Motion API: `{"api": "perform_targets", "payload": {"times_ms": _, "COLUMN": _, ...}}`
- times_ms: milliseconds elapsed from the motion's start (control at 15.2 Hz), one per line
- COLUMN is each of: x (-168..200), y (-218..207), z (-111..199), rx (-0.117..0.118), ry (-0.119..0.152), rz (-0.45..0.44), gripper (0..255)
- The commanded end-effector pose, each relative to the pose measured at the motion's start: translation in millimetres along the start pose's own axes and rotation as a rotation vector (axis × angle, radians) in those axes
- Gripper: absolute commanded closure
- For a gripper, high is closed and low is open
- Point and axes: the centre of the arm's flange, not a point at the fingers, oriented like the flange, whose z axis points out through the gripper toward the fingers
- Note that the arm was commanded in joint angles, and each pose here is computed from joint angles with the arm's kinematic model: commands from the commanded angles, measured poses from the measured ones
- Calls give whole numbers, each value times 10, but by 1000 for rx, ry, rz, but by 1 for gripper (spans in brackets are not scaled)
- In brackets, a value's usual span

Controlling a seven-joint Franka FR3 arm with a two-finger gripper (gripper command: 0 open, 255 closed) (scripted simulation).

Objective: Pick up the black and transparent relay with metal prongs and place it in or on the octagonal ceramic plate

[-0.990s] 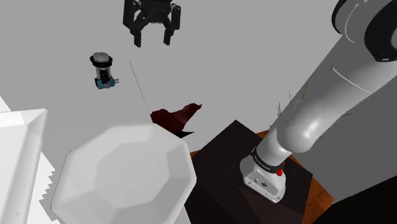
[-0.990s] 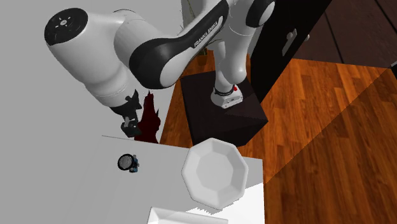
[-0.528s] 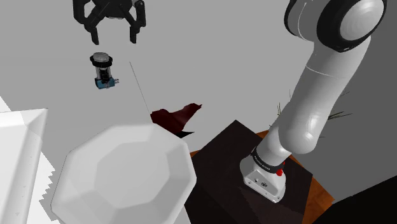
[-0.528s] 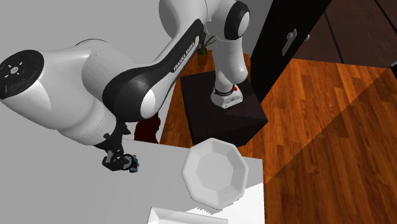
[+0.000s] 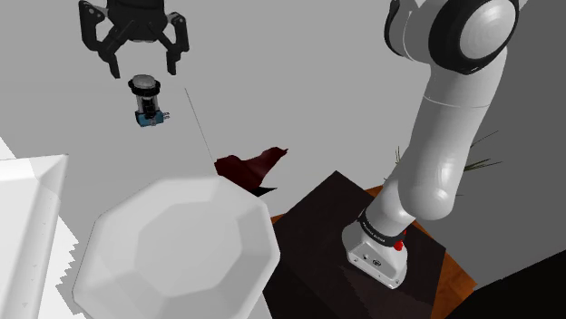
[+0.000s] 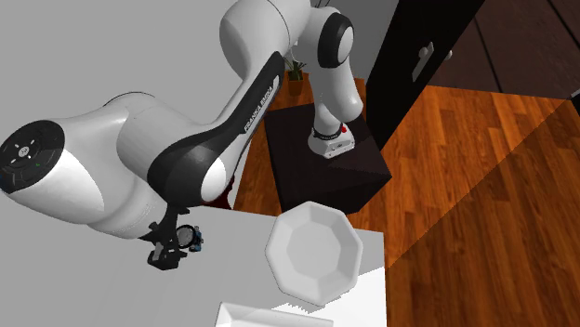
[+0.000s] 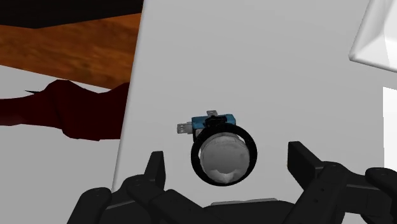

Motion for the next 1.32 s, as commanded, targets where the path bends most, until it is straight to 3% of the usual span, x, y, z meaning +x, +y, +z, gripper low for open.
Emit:
{"api": "perform_targets", "payload": {"times_ms": 0, "x": 1, "y": -8, "z": 120, "rx": 0, "ry": 0, "rz": 0, "gripper": 0}}
{"api": "perform_targets", "payload": {"times_ms": 528, "x": 1, "y": -8, "z": 149, "rx": 0, "ry": 0, "rz": 0, "gripper": 0}}
{"api": "perform_targets", "payload": {"times_ms": 594, "x": 1, "y": -8, "z": 149, "rx": 0, "ry": 0, "rz": 0, "gripper": 255}}
{"api": "perform_targets", "payload": {"times_ms": 1254, "x": 1, "y": -9, "z": 97, "rx": 0, "ry": 0, "rz": 0, "gripper": 255}}
